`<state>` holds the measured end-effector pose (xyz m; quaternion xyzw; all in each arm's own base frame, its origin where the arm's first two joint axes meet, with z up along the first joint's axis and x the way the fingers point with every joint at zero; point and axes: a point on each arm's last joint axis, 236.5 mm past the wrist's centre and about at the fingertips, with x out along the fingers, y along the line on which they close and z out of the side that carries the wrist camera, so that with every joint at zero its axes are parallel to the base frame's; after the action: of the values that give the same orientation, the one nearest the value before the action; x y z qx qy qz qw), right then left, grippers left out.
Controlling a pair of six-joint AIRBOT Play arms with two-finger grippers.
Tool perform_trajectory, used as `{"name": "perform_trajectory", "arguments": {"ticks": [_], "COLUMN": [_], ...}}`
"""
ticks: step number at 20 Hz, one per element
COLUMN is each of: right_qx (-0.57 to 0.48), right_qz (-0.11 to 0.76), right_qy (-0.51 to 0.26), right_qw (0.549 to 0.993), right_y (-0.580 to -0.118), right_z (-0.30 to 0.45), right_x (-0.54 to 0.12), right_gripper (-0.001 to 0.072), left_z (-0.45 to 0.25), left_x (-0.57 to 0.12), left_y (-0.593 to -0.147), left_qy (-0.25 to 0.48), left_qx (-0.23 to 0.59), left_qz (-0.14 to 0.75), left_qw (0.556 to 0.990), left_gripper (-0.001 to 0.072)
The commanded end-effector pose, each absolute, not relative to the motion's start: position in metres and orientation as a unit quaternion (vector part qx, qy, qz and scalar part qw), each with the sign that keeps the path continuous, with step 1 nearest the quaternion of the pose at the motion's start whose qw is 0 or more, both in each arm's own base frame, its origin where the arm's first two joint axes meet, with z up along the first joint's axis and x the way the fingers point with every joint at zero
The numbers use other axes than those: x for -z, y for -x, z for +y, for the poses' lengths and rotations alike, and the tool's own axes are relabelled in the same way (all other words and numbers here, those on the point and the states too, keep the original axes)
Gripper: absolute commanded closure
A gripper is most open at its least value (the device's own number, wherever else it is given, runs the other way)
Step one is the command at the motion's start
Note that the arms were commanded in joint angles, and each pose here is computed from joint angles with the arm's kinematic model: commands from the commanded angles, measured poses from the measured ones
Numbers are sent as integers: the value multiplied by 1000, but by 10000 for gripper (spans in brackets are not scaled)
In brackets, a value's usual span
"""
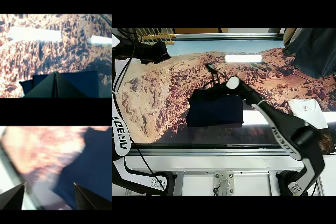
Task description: Fold the clothes and pants, and hang the long-sleeved shirts on hangers.
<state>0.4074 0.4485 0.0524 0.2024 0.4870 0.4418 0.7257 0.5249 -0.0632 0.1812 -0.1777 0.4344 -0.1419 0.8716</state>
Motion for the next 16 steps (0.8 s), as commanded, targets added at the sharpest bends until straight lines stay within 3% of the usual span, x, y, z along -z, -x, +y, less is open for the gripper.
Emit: {"name": "perform_trajectory", "arguments": {"ticks": [1, 4, 7, 13, 16], "right_qx": [-349, -190, -120, -213, -250], "right_qz": [509, 579, 616, 604, 599], "right_qy": [-159, -139, -229, -357, -376], "right_qw": [770, 781, 744, 680, 661], "right_y": [-420, -405, -394, -408, -409], "right_z": [340, 193, 140, 201, 242], "right_x": [-37, 21, 64, 95, 98], "right_gripper": [53, 53, 52, 53, 53], "left_z": [-71, -118, -153, -179, -179], "left_x": [-176, -152, -125, -96, -98], "left_y": [-512, -498, -490, -473, -474], "left_qy": [116, 83, 71, 61, 62], "left_qx": [125, 159, 179, 196, 196], "left_qz": [454, 481, 486, 509, 507], "left_qw": [874, 859, 853, 836, 837], "left_gripper": [696, 697, 697, 696, 696]}}
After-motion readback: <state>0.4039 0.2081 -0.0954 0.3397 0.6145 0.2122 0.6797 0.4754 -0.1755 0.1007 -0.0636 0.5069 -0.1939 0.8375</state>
